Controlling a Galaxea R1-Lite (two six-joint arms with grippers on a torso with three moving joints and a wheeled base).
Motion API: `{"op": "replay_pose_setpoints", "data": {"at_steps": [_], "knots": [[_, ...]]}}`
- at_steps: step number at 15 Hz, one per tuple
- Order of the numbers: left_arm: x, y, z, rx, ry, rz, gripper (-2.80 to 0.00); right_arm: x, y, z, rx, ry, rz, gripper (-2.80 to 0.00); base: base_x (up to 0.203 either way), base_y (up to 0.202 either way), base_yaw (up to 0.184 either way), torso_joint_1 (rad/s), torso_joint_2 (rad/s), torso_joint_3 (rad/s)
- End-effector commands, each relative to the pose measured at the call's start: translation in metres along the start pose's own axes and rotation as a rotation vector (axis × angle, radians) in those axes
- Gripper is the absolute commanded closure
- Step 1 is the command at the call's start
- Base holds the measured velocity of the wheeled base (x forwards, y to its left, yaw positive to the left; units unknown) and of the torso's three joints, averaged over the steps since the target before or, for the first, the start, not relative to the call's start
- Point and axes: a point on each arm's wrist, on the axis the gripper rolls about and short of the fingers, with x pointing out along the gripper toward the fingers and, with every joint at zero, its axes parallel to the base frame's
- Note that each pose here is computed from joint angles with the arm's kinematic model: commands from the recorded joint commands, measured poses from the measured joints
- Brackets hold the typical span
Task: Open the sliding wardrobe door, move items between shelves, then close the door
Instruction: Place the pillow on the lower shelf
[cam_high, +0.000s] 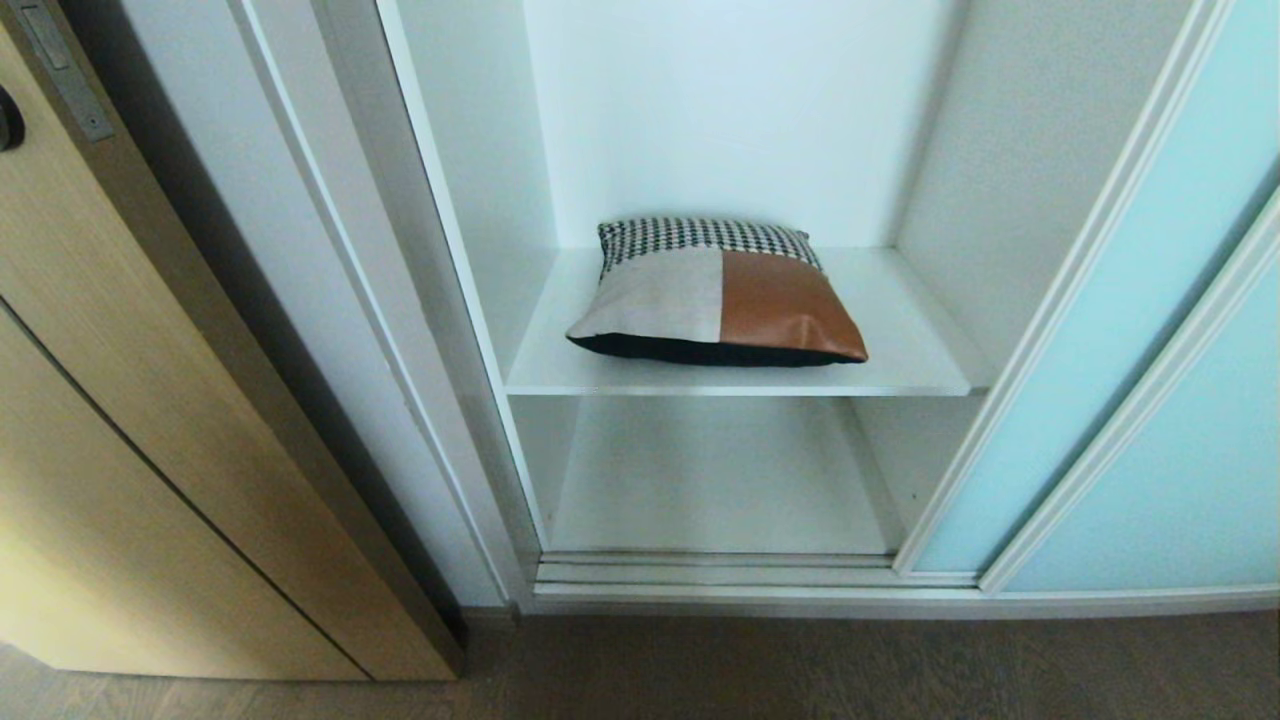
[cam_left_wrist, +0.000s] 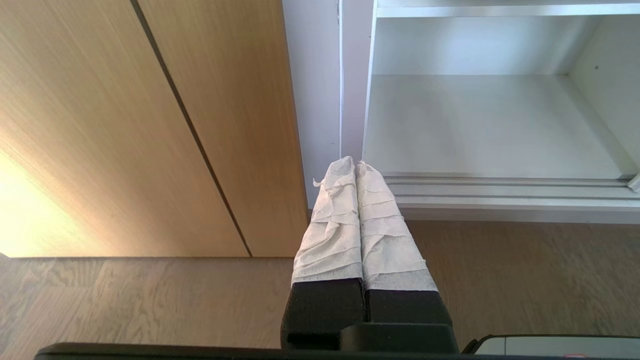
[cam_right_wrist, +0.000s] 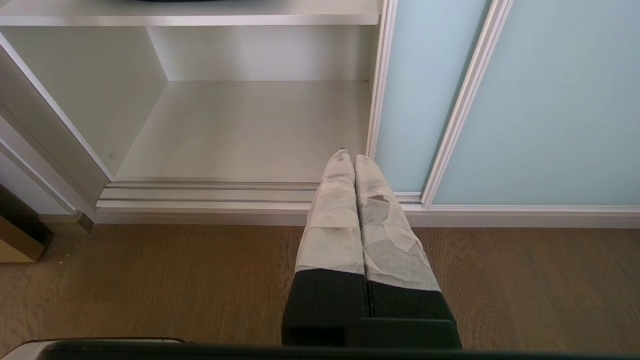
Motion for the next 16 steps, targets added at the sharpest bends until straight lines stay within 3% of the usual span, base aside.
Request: {"op": "replay_pose_setpoints", "data": {"at_steps": [1,16], "knots": [[0.0002,0.0000,-0.0004,0.000,0.003,0.000,0.00,0.0000,0.0000,0.0000,0.000,-0.001,-0.001,0.00,0.000,0.000,0.000,0.000,0.00,0.000],[0.0002,0.0000,-0.0004,0.000,0.003,0.000,0.00,0.0001,0.0000,-0.0004,0.000,0.001,-0.001,0.00,0.000,0.000,0.000,0.000,0.00,0.000]]}}
